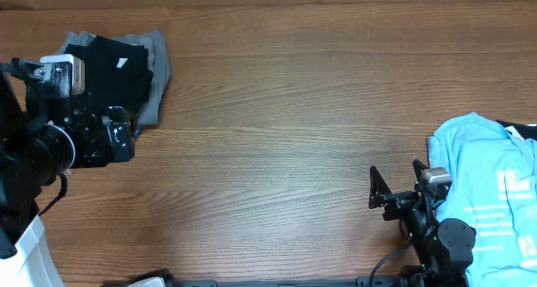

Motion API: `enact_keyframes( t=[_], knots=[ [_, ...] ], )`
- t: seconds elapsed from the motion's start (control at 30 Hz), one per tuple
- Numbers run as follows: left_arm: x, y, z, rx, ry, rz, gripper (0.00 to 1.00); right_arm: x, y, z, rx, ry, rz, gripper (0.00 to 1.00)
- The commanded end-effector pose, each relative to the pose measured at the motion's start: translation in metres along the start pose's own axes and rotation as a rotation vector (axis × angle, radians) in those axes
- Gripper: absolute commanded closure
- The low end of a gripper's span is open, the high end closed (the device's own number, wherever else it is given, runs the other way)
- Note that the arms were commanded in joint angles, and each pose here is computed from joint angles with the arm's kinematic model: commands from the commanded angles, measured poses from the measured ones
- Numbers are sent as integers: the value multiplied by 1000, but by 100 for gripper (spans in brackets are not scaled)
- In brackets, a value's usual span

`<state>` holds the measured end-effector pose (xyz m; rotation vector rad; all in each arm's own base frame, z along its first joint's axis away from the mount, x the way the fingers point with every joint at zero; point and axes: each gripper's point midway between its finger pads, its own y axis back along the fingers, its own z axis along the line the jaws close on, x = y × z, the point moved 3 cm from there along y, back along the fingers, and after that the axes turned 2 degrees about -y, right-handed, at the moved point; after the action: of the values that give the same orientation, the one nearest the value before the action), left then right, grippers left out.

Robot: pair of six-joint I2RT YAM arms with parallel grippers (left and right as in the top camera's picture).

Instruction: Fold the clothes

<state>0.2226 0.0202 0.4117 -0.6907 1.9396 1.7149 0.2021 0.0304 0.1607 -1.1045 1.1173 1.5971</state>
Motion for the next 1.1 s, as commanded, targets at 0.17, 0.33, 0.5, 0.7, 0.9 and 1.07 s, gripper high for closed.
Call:
enact_keyframes(
  t=[0.17,0.33,0.5,0.7,0.9,1.07],
  knots=[
    [-1,0,0,0,18,-3,0,1,0,-1,-1,4,-7,0],
    [-1,0,0,1,16,-3,0,1,0,-1,-1,4,-7,0],
    [0,0,0,-1,14,-4,0,1,0,-1,-1,4,-7,0],
    [-20,5,-19,29,-89,-149,0,1,0,-1,-1,4,-7,0],
    [-44,-7,-82,171,-472,-484,0,1,0,-1,-1,4,-7,0],
    [-17,-26,-90,199,-519,-582,0,1,0,-1,-1,4,-7,0]
  ],
)
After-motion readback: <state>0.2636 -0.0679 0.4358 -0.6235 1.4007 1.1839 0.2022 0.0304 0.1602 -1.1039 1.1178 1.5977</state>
